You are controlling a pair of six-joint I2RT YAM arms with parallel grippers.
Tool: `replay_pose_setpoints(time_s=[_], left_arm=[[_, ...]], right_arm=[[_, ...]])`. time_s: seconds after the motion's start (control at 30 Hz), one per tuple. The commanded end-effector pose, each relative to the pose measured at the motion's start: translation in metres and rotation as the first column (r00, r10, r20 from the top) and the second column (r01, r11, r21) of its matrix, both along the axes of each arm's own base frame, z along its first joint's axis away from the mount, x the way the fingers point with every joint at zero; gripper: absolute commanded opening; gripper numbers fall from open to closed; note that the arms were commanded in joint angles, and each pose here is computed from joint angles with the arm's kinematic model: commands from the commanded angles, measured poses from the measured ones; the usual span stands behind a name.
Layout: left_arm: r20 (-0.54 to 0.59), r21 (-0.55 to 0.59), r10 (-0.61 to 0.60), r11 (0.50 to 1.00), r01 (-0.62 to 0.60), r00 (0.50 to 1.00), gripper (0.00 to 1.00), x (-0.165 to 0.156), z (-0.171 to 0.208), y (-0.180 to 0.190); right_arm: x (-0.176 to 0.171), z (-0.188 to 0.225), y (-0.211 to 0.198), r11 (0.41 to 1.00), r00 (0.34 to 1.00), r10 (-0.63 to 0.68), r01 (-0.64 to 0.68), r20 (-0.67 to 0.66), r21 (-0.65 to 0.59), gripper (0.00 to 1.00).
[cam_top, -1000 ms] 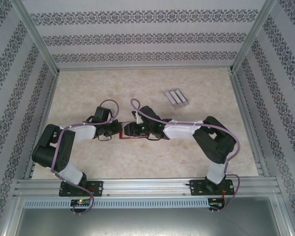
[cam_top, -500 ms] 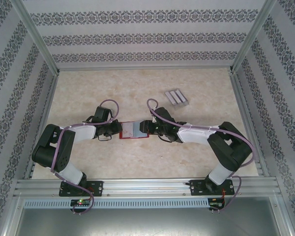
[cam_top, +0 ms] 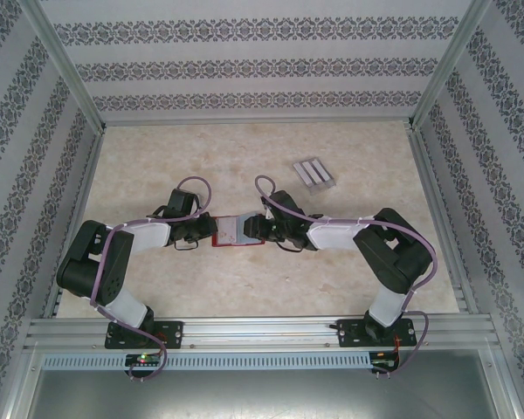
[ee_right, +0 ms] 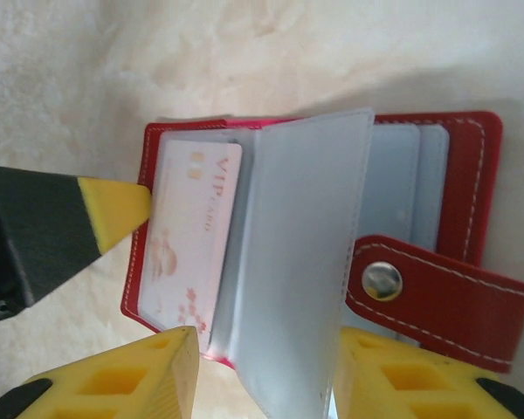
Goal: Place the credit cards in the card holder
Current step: Flip over the card slot in the card holder.
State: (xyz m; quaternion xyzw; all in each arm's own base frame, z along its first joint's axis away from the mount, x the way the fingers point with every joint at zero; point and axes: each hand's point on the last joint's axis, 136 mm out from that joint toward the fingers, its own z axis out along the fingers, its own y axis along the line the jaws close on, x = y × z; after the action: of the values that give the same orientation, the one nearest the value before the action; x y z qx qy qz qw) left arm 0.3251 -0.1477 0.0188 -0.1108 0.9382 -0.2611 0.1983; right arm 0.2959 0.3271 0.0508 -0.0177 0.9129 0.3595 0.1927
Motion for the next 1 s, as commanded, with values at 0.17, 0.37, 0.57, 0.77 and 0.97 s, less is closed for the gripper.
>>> replay_pose_setpoints(time_s=[0.17, 0.37, 0.57, 0.77, 0.97], left_arm=[[-0.069, 0.039, 0.0, 0.999, 0.003, 0.998, 0.21, -0.019, -0.015, 0.005], [0.02, 0.119, 0.124, 0.985, -0.125, 0.992, 0.43, -0.021, 0.002, 0.035], [0.15, 0.174, 0.258, 0.943, -0.283, 0.954, 0.67, -0.03, 0.032, 0.078], [0.184, 0.165, 0.284, 0.935, -0.314, 0.941, 0.68, -0.034, 0.042, 0.087], [0.173, 0.151, 0.254, 0.948, -0.28, 0.952, 0.84, -0.033, 0.041, 0.08]], right_arm=[[-0.001, 0.014, 0.024, 0.996, 0.998, 0.064, -0.066, 0.024, 0.065, 0.43], [-0.012, 0.037, 0.072, 0.971, 0.977, 0.199, -0.207, 0.076, 0.121, 0.43], [-0.027, 0.019, 0.095, 0.963, 0.971, 0.234, -0.239, 0.056, 0.123, 0.43], [-0.009, 0.042, 0.061, 0.983, 0.971, 0.172, -0.18, 0.165, 0.035, 0.43], [0.038, 0.078, -0.034, 0.962, 0.948, 0.044, 0.044, 0.314, -0.269, 0.47]])
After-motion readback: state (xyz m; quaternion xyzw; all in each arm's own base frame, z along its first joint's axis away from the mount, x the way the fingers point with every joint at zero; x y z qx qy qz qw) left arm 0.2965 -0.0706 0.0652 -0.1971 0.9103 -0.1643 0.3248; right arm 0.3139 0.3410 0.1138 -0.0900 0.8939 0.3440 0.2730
